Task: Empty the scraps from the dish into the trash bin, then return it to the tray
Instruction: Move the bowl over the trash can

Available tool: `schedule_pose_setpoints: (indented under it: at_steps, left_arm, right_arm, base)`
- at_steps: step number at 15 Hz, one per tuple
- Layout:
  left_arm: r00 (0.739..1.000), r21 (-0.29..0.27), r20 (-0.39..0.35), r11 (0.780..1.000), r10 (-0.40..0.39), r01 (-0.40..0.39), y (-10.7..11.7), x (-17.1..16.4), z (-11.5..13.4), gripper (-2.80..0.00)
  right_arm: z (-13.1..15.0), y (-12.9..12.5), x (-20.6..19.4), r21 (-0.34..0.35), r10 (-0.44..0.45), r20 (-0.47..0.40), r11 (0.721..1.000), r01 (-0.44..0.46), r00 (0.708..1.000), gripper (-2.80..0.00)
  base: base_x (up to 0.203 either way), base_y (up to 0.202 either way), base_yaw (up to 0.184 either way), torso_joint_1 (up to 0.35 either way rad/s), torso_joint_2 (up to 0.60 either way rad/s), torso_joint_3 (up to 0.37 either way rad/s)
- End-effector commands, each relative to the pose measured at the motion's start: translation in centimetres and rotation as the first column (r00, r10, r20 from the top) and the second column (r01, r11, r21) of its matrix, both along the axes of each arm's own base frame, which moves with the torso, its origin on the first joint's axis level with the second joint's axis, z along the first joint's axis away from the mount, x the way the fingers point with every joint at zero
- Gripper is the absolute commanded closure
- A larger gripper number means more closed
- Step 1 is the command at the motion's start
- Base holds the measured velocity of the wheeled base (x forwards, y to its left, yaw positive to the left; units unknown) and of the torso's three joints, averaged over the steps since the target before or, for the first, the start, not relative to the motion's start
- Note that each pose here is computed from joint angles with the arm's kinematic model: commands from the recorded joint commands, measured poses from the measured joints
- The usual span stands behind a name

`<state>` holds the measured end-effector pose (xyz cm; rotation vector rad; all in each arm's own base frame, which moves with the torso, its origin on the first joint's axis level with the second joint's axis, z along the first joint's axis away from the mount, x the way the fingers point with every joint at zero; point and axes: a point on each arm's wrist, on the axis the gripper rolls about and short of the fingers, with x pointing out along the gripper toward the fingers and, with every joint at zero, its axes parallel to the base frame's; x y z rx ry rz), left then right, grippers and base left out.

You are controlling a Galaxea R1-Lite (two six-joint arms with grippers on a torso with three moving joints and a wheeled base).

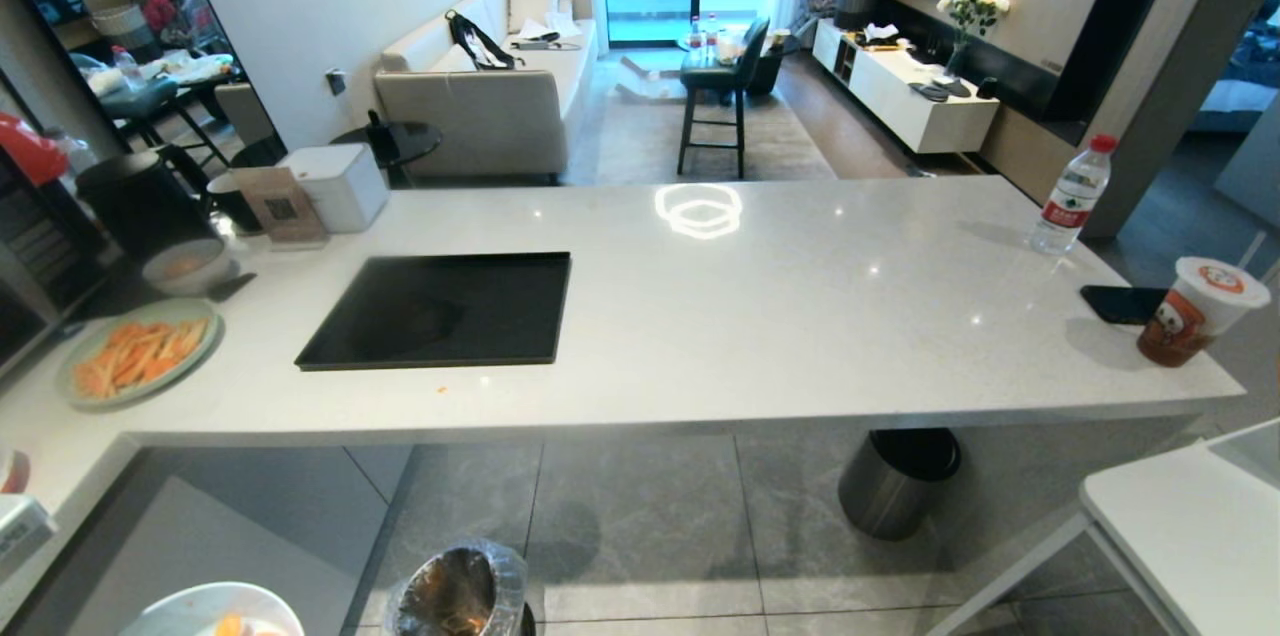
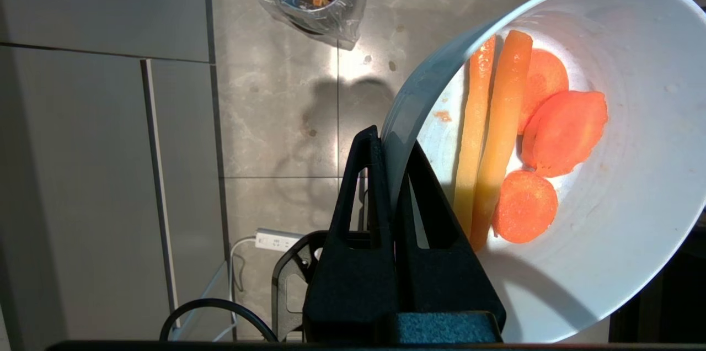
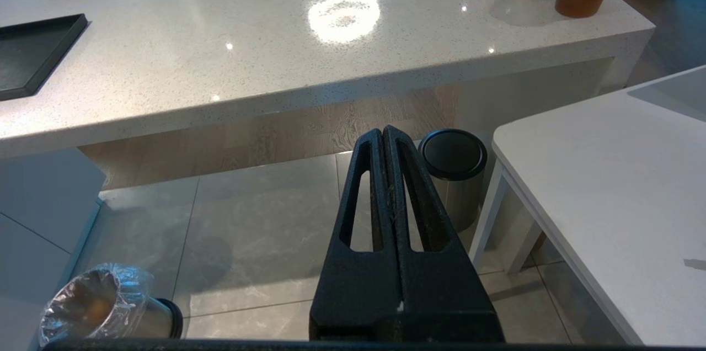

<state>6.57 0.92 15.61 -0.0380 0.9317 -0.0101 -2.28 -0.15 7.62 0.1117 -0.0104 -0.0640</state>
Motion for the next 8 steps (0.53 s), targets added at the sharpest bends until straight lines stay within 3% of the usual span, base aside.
schedule_pose_setpoints:
  at_steps: [1,6,8]
  left_arm:
    - [1.0,-0.001,-0.006,1.0,0.0,0.0,0.01,0.01,-0.05,0.0]
    - [1.0,-0.002,-0.009,1.0,0.006,-0.006,0.03,-0.13,-0.18,0.0]
    - [1.0,-0.004,-0.015,1.0,0.007,-0.007,0.01,-0.22,-0.37,0.0]
  right_arm:
    - [0.01,0.0,0.01,0.0,0.0,-0.001,1.0,0.0,1.0,0.0]
    - [0.01,0.0,0.01,0.0,0.0,-0.001,1.0,0.0,1.0,0.0]
    - [0.01,0.0,0.01,0.0,0.0,-0.001,1.0,0.0,1.0,0.0]
  base:
    - [0.0,0.0,0.0,0.0,0.0,0.0]
    - [0.0,0.0,0.0,0.0,0.0,0.0]
    - [0.0,0.0,0.0,-0.128,0.29,0.152]
